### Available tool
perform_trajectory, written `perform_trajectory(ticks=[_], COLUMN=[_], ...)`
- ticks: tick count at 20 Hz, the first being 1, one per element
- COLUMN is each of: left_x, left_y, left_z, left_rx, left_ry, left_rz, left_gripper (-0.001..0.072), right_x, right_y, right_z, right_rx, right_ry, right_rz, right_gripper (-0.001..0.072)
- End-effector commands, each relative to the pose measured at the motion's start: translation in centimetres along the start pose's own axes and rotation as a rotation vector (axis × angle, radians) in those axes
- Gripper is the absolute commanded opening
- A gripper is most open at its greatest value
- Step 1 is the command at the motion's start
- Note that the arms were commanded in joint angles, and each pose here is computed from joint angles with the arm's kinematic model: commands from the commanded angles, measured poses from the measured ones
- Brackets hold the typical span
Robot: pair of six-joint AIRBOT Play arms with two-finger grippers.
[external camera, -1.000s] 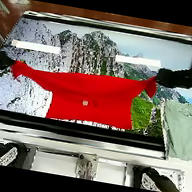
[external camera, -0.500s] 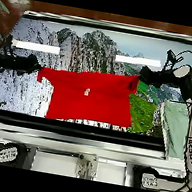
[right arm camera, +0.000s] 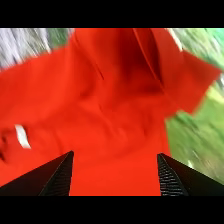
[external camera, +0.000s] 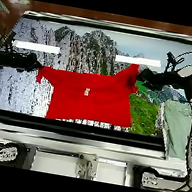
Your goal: Fold the shirts.
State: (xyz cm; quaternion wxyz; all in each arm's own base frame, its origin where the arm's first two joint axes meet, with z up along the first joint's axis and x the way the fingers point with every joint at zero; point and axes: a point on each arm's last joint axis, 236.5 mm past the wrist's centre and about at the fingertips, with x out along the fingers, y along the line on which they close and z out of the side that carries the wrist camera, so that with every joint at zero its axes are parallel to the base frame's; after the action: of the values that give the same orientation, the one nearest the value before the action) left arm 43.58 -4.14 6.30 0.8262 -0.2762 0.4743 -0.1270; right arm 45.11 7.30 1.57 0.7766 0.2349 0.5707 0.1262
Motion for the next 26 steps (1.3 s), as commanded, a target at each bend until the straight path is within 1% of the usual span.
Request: perform_trajectory(ticks=[1, 2, 4, 6, 8, 11, 17, 20, 21, 22, 24, 26], left_x=[-1.8, -1.9, -2.0, -2.0, -2.0, -2.0, -2.0, -2.0, -2.0, -2.0, -2.0, -2.1], left_y=[-1.0, -1.2, -1.3, -1.3, -1.3, -1.3, -1.3, -1.3, -1.3, -1.3, -1.4, -1.3], left_z=[-1.0, -1.4, -2.1, -2.3, -2.3, -2.3, -2.3, -2.3, -2.3, -2.3, -2.4, -3.0], left_rx=[0.104, 0.119, 0.14, 0.147, 0.147, 0.147, 0.151, 0.151, 0.151, 0.15, 0.154, 0.185], left_ry=[0.083, 0.102, 0.133, 0.14, 0.14, 0.139, 0.14, 0.14, 0.14, 0.14, 0.145, 0.167], left_rz=[-0.03, -0.036, -0.043, -0.045, -0.045, -0.045, -0.046, -0.046, -0.046, -0.046, -0.047, -0.049], left_gripper=[0.0037, 0.0037, 0.0037, 0.0037, 0.0037, 0.0037, 0.0037, 0.0037, 0.0037, 0.0038, 0.0037, 0.0037], right_x=[-3.2, -3.3, -1.8, 0.7, 2.7, 4.5, 7.2, 7.8, 7.9, 8.0, 7.7, 6.6], right_y=[-4.4, -5.3, -6.7, -7.1, -7.1, -7.2, -6.9, -6.9, -7.0, -7.0, -6.9, -7.5], right_z=[-8.2, -10.9, -15.5, -18.3, -19.1, -18.7, -20.7, -20.5, -20.2, -19.9, -18.1, -14.0], right_rx=[0.038, 0.082, 0.159, 0.215, 0.235, 0.232, 0.239, 0.251, 0.25, 0.245, 0.173, 0.117], right_ry=[0.342, 0.439, 0.562, 0.589, 0.562, 0.515, 0.594, 0.58, 0.567, 0.555, 0.512, 0.41], right_rz=[-0.077, -0.067, -0.062, -0.05, -0.052, -0.088, -0.112, -0.126, -0.127, -0.126, -0.12, -0.155], right_gripper=[0.0629, 0.0628, 0.0629, 0.0629, 0.0629, 0.0628, 0.0625, 0.0277, 0.0122, 0.006, 0.006, 0.0059])
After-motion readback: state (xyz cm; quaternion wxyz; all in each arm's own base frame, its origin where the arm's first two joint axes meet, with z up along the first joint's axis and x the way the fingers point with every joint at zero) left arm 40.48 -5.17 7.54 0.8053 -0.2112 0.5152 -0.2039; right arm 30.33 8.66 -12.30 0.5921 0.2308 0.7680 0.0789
